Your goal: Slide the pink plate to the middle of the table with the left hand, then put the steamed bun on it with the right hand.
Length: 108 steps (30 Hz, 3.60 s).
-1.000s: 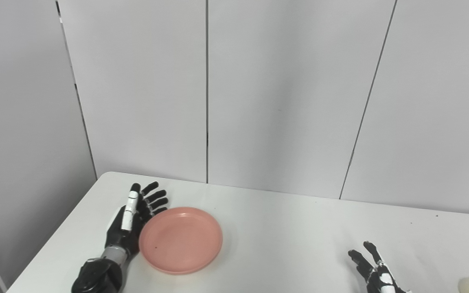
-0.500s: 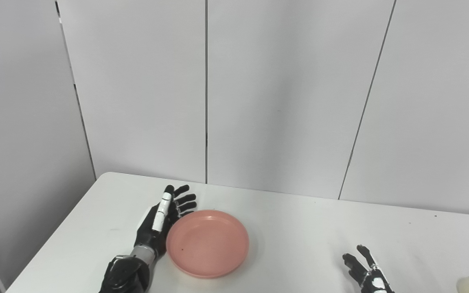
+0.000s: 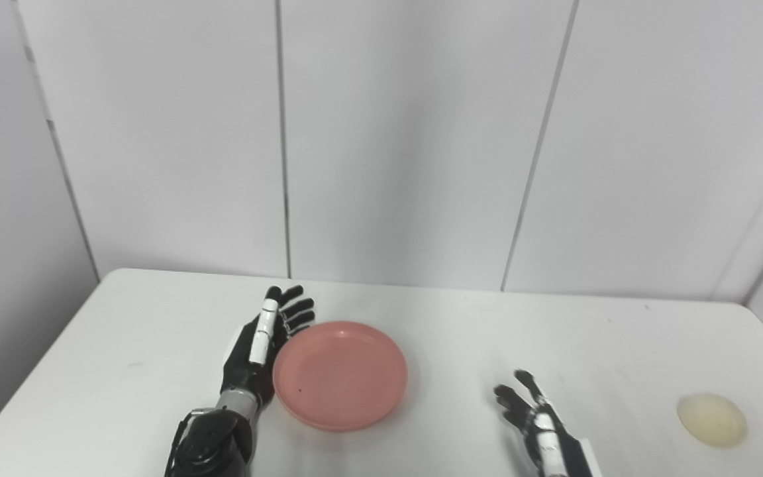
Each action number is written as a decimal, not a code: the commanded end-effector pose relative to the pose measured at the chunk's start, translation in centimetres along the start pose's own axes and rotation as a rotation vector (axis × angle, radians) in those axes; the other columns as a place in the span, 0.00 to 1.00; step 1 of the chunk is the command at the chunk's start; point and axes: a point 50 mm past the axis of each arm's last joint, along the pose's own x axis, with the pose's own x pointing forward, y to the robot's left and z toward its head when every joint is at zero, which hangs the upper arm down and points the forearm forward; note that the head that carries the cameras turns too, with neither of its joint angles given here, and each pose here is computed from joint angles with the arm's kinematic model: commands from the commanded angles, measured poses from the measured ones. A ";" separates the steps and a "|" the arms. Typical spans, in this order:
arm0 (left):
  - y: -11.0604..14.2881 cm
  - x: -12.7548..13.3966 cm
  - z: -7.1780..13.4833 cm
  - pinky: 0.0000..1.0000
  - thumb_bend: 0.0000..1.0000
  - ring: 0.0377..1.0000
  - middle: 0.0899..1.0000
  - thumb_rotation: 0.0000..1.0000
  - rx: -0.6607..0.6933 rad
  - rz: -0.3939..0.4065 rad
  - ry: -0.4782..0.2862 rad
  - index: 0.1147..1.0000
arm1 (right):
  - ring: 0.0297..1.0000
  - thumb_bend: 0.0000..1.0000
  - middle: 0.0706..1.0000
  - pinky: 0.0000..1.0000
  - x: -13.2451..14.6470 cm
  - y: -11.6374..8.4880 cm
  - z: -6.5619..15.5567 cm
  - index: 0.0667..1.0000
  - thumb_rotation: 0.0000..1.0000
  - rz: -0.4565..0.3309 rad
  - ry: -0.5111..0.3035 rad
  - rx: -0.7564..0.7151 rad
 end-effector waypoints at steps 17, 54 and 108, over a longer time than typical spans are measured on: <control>-3.2 -1.7 -0.2 0.82 0.73 0.83 0.81 0.92 -0.033 -0.033 0.027 0.83 | 0.84 0.56 0.78 0.85 -0.2 3.4 0.3 0.88 1.00 -0.031 0.028 -0.037; -5.5 -2.9 -0.6 0.84 0.72 0.83 0.80 0.90 -0.108 -0.102 0.050 0.81 | 0.83 0.77 0.85 0.78 1.2 -4.4 6.6 0.87 0.96 -0.311 -0.234 -0.401; -7.0 -1.9 -1.7 0.81 0.69 0.82 0.79 0.89 -0.141 -0.089 0.067 0.81 | 0.34 1.00 0.43 0.30 11.1 -27.6 13.4 0.72 0.48 -0.118 0.713 -1.479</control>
